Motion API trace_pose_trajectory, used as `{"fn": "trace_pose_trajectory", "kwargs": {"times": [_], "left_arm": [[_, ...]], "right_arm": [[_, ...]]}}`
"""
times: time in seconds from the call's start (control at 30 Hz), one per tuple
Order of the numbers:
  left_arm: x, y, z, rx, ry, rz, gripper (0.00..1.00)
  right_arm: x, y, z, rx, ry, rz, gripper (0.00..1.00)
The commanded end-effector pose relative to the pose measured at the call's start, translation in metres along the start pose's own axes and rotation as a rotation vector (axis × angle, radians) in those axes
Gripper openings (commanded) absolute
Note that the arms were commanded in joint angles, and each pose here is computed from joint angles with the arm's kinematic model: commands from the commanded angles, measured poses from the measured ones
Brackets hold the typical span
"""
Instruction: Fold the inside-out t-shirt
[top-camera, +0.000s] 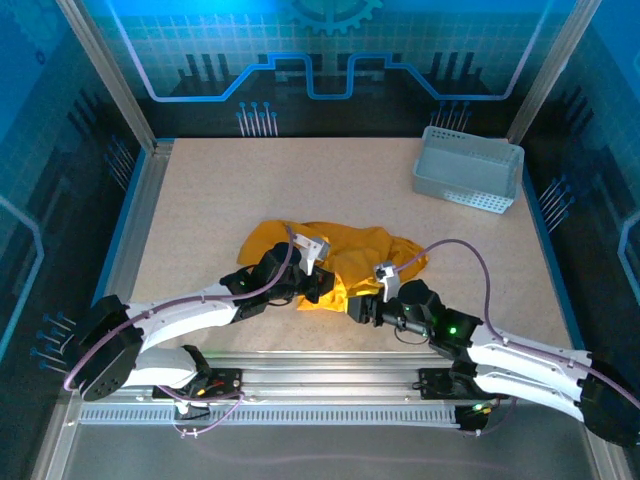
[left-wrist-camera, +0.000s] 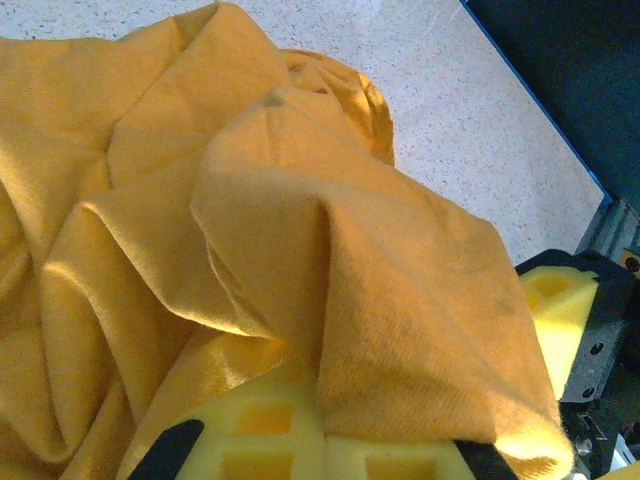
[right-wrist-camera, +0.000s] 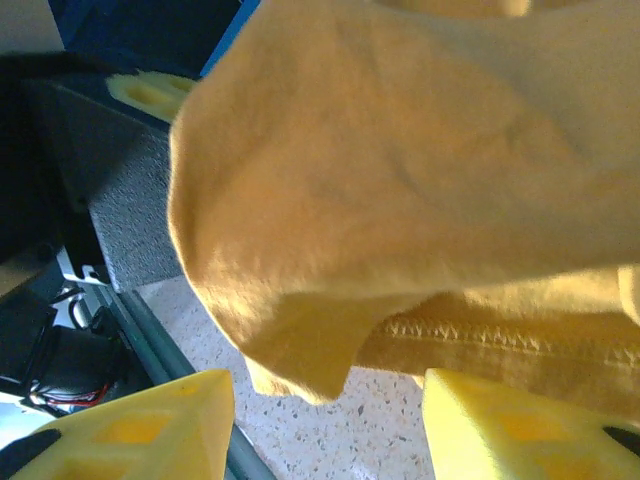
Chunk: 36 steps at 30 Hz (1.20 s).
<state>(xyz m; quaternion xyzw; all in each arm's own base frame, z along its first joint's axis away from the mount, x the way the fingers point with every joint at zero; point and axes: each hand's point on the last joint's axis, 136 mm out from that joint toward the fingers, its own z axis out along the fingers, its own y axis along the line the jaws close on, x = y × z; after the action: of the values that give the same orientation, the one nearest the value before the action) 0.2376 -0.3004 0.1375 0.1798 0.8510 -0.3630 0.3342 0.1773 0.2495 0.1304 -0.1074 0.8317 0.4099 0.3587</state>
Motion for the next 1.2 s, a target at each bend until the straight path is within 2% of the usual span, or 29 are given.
{"fn": "trace_pose_trajectory", "kwargs": {"times": [0.0,0.2,0.6,0.93,1.17], "left_arm": [[-0.014,-0.004,-0.001,0.012,-0.037,0.002,0.04],[-0.014,-0.005,-0.001,0.015,-0.036,0.002,0.04],[-0.012,-0.004,-0.001,0.017,-0.031,0.000,0.04],[-0.013,-0.004,-0.002,0.014,-0.034,0.001,0.04],[-0.012,-0.004,-0.003,0.012,-0.035,0.001,0.04]], "right_arm": [[-0.017,0.012,0.001,-0.008,-0.046,-0.076,0.54],[-0.013,0.014,0.011,0.019,0.004,-0.123,0.52],[-0.013,0.011,0.018,0.127,0.039,-0.228,0.34],[-0.005,0.007,0.011,0.181,0.139,-0.343,0.42],[0.004,0.010,0.004,0.168,0.249,-0.459,0.54]]}}
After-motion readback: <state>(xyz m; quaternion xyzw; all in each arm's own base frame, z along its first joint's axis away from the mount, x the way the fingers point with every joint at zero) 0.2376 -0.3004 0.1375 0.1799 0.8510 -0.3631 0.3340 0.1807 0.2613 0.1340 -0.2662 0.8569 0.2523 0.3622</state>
